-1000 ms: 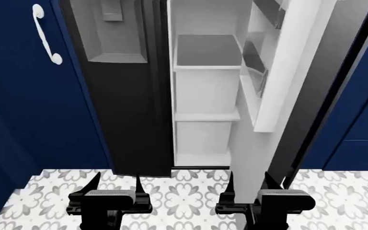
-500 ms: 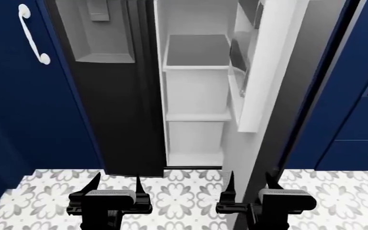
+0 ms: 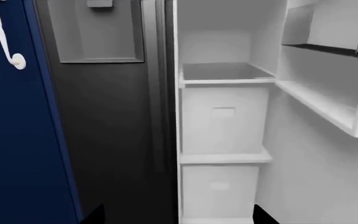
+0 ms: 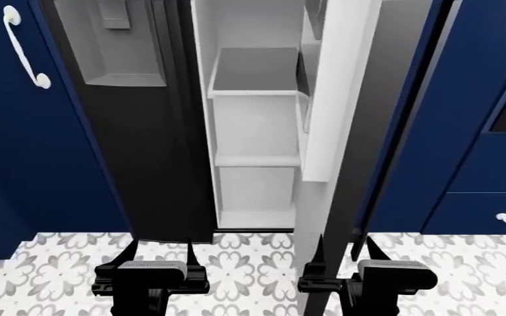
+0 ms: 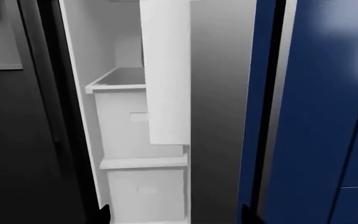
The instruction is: Close the fridge door
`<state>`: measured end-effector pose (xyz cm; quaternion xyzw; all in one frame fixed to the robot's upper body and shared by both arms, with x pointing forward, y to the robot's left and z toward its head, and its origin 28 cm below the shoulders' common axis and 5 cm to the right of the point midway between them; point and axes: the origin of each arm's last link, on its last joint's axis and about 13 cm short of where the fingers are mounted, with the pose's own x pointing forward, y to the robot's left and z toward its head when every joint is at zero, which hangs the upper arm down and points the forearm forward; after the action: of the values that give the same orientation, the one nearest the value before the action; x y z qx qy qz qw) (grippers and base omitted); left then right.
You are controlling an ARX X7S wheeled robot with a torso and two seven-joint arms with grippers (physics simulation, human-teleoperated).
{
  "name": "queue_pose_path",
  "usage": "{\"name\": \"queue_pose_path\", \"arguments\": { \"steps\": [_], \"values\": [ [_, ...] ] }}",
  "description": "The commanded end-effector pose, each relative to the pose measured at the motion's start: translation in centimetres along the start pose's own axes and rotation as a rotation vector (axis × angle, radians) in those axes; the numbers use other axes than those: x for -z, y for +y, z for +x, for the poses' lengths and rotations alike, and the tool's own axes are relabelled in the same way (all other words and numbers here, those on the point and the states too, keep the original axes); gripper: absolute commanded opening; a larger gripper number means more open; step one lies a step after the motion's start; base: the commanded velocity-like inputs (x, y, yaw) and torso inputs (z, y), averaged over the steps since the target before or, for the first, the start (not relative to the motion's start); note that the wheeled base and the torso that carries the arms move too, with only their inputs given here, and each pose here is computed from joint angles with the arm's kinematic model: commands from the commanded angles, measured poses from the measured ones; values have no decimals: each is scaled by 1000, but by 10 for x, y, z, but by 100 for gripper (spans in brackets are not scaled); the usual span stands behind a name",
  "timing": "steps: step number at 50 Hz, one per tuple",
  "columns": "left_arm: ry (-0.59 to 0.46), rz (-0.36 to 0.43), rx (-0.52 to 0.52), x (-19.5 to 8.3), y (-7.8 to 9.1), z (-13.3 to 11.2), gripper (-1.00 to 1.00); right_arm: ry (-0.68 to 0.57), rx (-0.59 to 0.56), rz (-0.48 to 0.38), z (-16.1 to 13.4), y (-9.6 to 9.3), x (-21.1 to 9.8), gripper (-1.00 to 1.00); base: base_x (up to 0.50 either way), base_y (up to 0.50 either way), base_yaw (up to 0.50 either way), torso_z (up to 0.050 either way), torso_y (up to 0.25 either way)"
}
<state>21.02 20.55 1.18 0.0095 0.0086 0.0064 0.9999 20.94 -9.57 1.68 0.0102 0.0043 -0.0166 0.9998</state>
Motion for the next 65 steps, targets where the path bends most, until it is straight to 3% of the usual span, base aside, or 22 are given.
{"name": "queue_pose_path", "arguments": {
  "steps": [1, 65],
  "values": [
    [1, 1, -1, 0, 0, 0, 100, 1, 3, 3, 0, 0, 0, 100, 0, -176, 0, 0, 0],
    [11, 10, -2, 1, 0, -1, 100, 1, 12, 4, 2, -1, 2, 100, 0, -285, 0, 0, 0]
  ]
}}
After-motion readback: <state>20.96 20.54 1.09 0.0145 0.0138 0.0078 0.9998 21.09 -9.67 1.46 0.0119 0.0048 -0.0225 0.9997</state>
